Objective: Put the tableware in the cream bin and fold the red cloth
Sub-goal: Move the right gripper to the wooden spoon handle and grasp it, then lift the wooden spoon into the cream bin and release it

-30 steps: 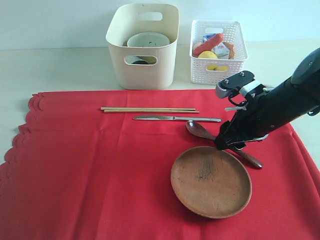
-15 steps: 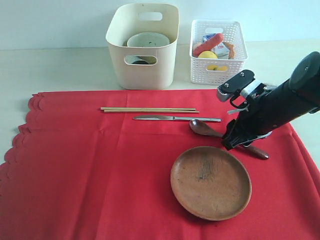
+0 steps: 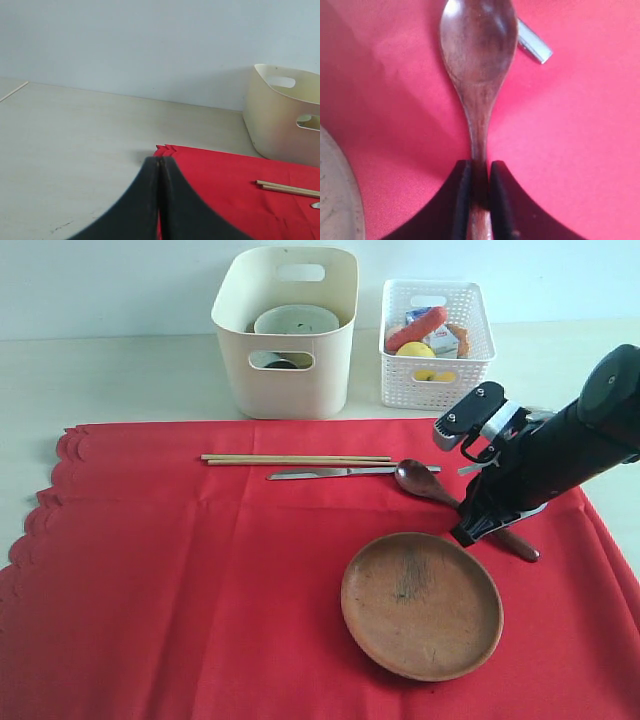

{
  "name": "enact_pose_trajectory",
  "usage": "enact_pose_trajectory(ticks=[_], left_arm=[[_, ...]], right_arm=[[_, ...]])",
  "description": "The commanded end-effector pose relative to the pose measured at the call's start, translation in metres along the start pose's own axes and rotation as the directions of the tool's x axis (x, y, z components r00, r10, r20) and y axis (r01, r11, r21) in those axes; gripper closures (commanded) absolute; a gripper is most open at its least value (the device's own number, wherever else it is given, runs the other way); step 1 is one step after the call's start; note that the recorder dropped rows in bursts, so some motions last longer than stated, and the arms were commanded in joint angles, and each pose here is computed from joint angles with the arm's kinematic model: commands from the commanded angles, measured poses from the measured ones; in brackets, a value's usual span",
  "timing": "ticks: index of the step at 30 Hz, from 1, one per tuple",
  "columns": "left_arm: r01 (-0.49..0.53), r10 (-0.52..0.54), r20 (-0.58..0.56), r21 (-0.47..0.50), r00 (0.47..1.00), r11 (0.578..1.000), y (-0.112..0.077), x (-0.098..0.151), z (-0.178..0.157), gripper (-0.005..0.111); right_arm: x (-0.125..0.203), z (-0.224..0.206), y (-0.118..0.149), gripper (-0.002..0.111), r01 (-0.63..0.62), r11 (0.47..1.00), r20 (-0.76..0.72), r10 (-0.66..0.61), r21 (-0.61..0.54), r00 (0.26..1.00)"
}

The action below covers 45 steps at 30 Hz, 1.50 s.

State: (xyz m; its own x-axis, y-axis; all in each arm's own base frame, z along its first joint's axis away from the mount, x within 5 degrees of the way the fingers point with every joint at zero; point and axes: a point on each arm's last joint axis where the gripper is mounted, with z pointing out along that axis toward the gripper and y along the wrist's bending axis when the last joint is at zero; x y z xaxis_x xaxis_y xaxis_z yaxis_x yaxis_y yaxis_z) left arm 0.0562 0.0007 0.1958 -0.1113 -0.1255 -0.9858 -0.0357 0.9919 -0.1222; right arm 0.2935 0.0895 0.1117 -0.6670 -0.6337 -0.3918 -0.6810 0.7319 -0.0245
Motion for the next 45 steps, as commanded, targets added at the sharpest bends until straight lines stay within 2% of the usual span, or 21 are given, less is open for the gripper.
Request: enact_pose_trajectory(ticks=[1, 14, 26, 35, 39, 45], left_arm=[[-0.002, 0.002, 0.004, -0.001, 1.0, 1.0, 0.0, 0.001, 0.0, 0.107], [-0.002, 0.002, 0.004, -0.001, 1.0, 1.0, 0.0, 0.001, 0.0, 0.107], [-0.002, 0.002, 0.004, -0.001, 1.0, 1.0, 0.0, 0.001, 0.0, 0.107], [-0.002, 0.002, 0.004, -0.001, 1.0, 1.0, 0.0, 0.001, 0.0, 0.107], [-0.002, 0.002, 0.004, -0.001, 1.0, 1.0, 0.0, 0.001, 0.0, 0.107], [-0.002, 0.002, 0.004, -0.001, 1.0, 1.0, 0.0, 0.001, 0.0, 0.107]], right_arm=[[0.004, 0.003, 0.002, 0.108, 0.009, 1.0, -0.027, -0.01, -0.026, 1.0], [-0.005, -0.022, 0.005, 0.108, 0.01, 0.999, 0.029, -0.009, -0.03, 1.0], [-0.029, -0.079, 0.005, 0.108, -0.061, 0.996, 0.263, 0.043, 0.063, 0.964], [-0.079, -0.118, -0.011, 0.108, -0.195, 0.979, 0.486, 0.143, 0.058, 0.862], [-0.104, -0.136, -0.019, 0.108, -0.191, 0.98, 0.575, 0.127, 0.052, 0.808], [-0.138, -0.135, -0.027, 0.108, -0.182, 0.982, 0.62, 0.173, -0.051, 0.765]])
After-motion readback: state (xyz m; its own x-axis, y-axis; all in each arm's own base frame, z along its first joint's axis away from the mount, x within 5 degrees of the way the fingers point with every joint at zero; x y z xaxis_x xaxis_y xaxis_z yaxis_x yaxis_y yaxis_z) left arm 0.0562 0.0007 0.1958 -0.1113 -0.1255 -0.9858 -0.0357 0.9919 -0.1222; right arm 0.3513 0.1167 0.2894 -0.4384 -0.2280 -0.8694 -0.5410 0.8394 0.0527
